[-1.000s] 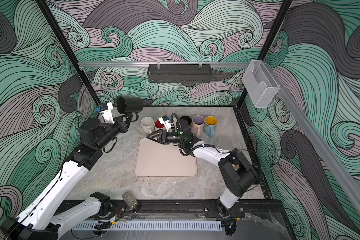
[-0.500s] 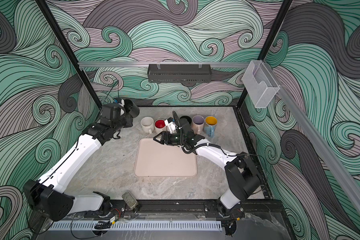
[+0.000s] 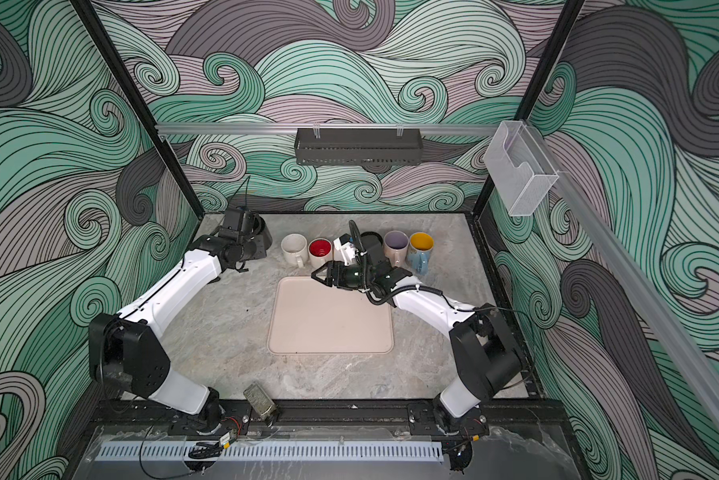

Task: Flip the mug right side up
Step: 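Lower the black mug upright beside the cream mug with the left gripper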

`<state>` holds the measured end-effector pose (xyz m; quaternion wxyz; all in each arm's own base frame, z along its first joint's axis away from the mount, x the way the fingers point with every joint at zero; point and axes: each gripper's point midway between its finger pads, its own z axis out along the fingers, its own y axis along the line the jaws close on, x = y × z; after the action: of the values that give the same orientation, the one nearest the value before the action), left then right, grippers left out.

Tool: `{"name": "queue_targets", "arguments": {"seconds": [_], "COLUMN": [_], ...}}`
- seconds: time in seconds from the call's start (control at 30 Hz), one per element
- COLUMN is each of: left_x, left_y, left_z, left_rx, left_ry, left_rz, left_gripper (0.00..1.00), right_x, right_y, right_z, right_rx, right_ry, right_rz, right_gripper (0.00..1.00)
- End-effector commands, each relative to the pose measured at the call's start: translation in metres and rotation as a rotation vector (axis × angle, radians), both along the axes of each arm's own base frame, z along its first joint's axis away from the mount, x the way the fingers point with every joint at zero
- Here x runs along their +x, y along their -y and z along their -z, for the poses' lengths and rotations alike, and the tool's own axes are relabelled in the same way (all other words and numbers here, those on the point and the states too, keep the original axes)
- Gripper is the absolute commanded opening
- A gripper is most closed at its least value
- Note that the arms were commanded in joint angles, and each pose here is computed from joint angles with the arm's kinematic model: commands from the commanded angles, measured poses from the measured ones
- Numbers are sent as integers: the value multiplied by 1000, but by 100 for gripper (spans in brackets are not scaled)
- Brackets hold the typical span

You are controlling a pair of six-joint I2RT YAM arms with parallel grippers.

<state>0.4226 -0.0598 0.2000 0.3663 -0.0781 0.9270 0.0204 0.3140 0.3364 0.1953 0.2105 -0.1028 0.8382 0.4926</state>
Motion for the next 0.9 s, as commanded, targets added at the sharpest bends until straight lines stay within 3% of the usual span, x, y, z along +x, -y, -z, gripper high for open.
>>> {"name": "queue_targets", "arguments": {"seconds": [0.0,0.4,0.87], "left_x": [21,28,30], "left_y": [-3,14,15], "left_z": [-15,41,86], "left_rx": [-45,-117,-130], "left_ry": [99,-51,-112], "left_rz": [-35,-29,-60], "left_gripper": [0,0,0], "right_x": [0,2,0], "right_y": [5,6,12], "right_z": [-3,-4,7], "right_rx": [3,42,32], "right_ry": [14,8,-10], "right_rz": [-1,-13,-2], "right_gripper": [66,67,67]}}
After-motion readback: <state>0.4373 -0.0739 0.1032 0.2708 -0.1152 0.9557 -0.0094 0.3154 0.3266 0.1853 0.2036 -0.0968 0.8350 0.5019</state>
